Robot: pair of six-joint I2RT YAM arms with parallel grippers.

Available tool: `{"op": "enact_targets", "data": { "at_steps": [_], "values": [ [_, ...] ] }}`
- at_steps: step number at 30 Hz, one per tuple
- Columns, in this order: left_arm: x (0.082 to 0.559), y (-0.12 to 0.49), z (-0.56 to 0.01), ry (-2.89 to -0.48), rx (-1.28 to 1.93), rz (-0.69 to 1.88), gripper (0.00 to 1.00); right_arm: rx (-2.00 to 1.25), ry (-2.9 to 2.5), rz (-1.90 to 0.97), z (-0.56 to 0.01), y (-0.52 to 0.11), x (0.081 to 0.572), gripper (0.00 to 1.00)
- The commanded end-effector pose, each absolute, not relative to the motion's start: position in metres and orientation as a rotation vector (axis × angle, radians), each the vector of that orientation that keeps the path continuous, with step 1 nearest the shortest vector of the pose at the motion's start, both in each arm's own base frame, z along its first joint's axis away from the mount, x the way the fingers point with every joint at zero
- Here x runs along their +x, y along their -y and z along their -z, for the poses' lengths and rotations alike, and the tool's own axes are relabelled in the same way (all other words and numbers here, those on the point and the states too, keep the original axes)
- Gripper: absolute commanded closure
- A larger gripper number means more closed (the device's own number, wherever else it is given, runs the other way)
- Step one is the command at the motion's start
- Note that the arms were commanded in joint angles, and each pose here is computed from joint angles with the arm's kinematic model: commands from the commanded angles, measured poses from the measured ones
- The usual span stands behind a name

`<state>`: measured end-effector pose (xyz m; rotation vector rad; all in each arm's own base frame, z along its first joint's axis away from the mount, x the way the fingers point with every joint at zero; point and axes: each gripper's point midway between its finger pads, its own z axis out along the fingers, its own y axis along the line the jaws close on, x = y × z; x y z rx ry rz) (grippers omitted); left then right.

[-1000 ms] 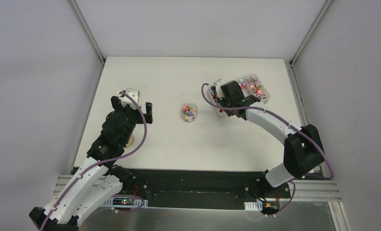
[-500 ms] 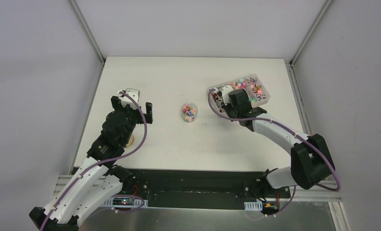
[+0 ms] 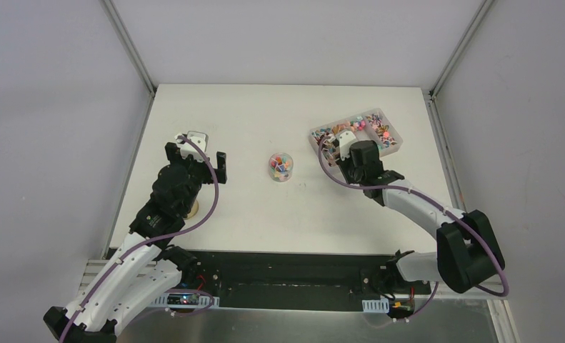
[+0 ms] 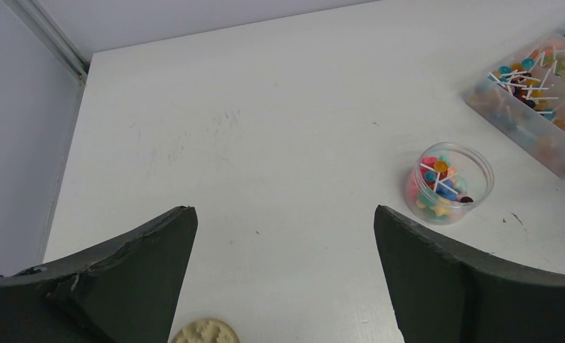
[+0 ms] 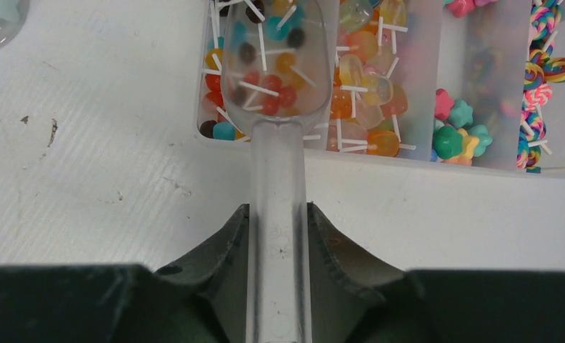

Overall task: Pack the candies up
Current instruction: Scoop the fake candies from the storage box.

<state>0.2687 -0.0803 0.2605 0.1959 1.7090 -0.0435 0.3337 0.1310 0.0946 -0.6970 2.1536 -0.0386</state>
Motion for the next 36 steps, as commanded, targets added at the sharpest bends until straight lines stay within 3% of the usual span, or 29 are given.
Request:
{"op": "enact_targets", "data": {
  "at_steps": [1,36],
  "values": [
    [0.270,0.084,-0.267,-1.680,0.206,0.062,0.01,-0.571,-2.019,0.023,-0.125,-0.129,0.350,1.00],
    [0.270,0.084,-0.266,-1.682,0.210,0.062,0.01,-0.494,-1.877,-0.036,-0.155,-0.125,0.338,1.00]
  ]
}}
